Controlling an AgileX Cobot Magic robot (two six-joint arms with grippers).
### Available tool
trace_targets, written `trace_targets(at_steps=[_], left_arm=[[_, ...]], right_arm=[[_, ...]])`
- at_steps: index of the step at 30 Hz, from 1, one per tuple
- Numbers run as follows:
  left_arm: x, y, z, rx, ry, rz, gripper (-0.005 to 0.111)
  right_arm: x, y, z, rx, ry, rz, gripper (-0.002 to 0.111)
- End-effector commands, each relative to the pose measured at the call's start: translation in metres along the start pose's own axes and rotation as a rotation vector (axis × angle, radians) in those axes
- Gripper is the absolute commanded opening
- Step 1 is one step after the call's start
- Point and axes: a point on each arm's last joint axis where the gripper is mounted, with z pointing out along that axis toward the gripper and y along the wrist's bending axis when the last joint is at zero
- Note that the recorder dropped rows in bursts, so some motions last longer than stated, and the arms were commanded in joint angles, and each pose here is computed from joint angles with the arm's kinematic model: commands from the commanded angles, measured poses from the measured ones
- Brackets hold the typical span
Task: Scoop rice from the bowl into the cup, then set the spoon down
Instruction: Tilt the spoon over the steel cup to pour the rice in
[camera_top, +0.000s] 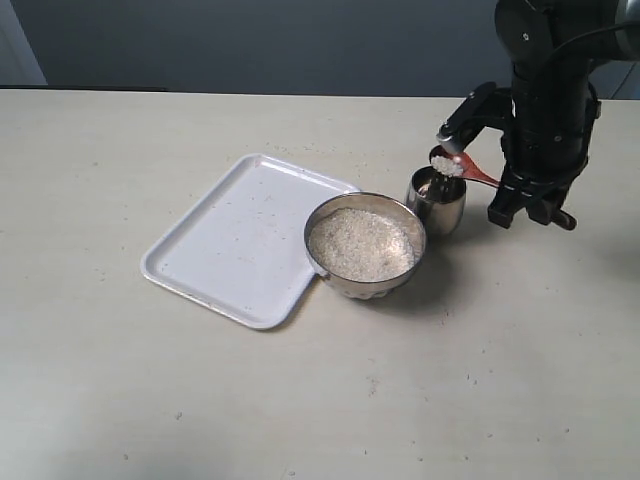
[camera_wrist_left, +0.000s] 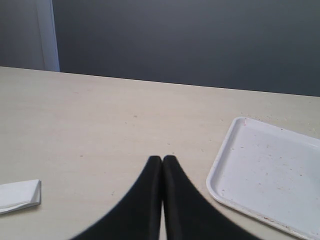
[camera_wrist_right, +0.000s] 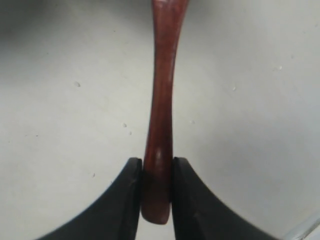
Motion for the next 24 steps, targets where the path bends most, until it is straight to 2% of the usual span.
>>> trace_targets(at_steps=[1, 24], left_arm=[[-0.002, 0.0, -0.001, 0.002, -0.011, -0.004, 0.001], [-0.002, 0.0, -0.001, 0.002, -0.011, -0.004, 0.001]], right_arm=[[0.0, -0.003, -0.002, 0.023, -0.006, 0.02, -0.001], [-0.006, 0.013, -0.003, 0.142, 0.039, -0.02, -0.001]])
